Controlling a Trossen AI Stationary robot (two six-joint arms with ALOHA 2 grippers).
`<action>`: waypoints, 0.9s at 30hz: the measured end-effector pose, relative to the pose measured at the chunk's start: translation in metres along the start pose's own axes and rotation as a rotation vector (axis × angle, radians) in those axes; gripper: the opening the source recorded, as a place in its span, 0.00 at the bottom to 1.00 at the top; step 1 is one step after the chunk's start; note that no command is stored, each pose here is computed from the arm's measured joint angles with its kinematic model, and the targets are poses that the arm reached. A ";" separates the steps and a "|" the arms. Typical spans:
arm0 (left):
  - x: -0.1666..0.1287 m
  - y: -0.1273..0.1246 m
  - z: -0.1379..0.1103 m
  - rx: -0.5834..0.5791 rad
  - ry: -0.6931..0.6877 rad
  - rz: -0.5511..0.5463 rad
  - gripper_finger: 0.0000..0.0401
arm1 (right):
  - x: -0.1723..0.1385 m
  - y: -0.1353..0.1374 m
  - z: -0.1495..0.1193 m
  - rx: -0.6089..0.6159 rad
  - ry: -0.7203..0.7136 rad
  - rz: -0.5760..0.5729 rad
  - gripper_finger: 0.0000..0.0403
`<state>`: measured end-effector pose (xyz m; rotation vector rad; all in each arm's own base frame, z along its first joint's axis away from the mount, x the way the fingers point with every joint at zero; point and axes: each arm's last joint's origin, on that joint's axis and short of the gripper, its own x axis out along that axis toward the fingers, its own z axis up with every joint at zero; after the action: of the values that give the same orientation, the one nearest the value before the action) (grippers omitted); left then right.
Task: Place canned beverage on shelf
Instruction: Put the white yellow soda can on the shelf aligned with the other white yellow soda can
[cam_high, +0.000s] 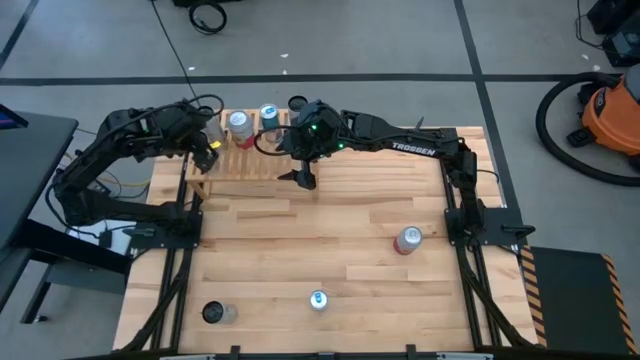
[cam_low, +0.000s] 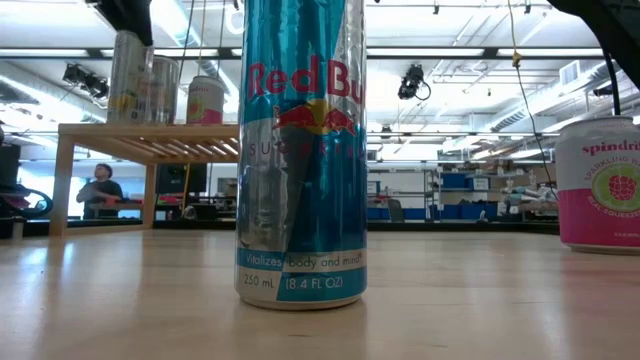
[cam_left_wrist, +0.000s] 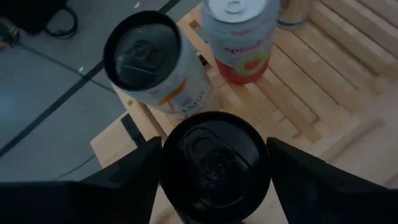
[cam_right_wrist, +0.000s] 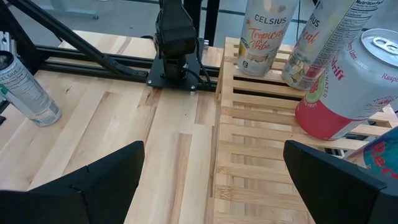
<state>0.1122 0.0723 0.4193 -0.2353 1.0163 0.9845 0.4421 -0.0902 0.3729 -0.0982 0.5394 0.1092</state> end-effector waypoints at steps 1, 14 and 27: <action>-0.001 0.001 -0.001 0.020 -0.002 -0.010 0.67 | 0.000 0.000 0.000 0.000 0.001 0.000 0.98; -0.009 0.003 -0.008 0.254 -0.037 -0.128 0.66 | 0.000 0.000 -0.001 0.002 0.006 0.001 0.98; -0.005 0.012 -0.005 0.368 -0.033 -0.107 0.66 | 0.000 0.001 -0.003 0.017 0.034 0.008 0.98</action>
<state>0.0988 0.0735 0.4234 0.0314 1.1227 0.6870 0.4402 -0.0898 0.3700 -0.0817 0.5749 0.1112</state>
